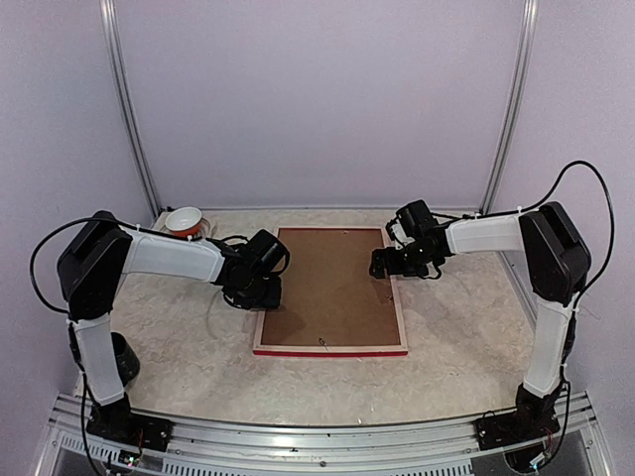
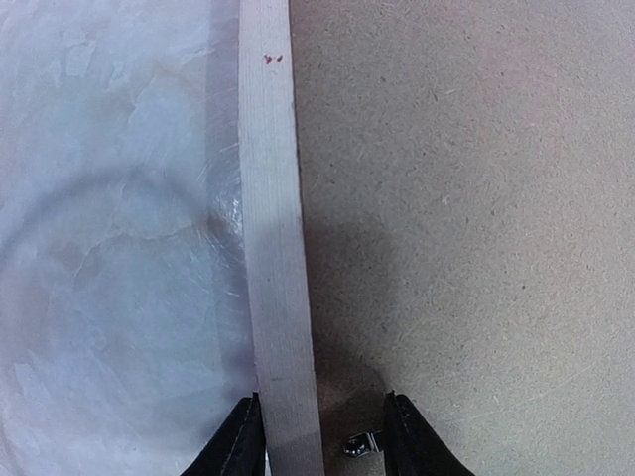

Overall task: Put the photo into the frame
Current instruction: Press the fastener onto the backboard.

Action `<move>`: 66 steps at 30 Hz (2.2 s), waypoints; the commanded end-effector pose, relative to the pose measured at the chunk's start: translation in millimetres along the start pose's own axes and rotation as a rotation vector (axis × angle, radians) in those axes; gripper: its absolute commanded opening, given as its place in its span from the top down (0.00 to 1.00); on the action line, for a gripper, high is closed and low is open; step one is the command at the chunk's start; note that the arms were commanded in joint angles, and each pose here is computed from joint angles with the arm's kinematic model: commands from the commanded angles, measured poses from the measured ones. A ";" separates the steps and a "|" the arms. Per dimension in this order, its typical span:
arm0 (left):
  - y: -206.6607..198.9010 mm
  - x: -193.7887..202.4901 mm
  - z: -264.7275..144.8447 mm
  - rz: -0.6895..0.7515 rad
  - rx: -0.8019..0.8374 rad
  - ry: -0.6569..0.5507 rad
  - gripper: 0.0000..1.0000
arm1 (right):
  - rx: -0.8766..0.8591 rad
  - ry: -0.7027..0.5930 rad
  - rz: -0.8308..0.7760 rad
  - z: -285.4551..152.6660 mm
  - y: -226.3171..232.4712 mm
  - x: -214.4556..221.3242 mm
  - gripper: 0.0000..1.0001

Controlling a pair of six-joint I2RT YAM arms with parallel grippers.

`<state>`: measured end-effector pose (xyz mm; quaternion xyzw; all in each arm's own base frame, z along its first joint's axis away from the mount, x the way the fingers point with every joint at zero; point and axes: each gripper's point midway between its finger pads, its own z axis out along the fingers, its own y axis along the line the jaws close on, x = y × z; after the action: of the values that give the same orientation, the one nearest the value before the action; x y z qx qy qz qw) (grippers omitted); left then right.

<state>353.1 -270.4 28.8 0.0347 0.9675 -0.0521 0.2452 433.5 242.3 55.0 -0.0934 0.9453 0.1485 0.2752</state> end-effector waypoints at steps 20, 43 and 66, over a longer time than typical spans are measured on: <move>6.2 -15.7 -13.9 -0.040 0.014 -0.033 0.59 | 0.005 0.009 0.001 5.8 -1.4 5.5 0.01; -2.0 7.4 -3.0 0.001 0.023 0.026 0.63 | 0.004 0.013 -0.005 8.0 -0.2 1.8 0.01; -7.1 -4.2 -5.7 -0.002 0.060 0.007 0.63 | 0.006 0.011 -0.003 7.9 -0.9 4.3 0.01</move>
<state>353.1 -268.4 27.5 0.0303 0.9685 -0.0604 0.2398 432.3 242.3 47.0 -0.0942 0.9477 0.1467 0.2672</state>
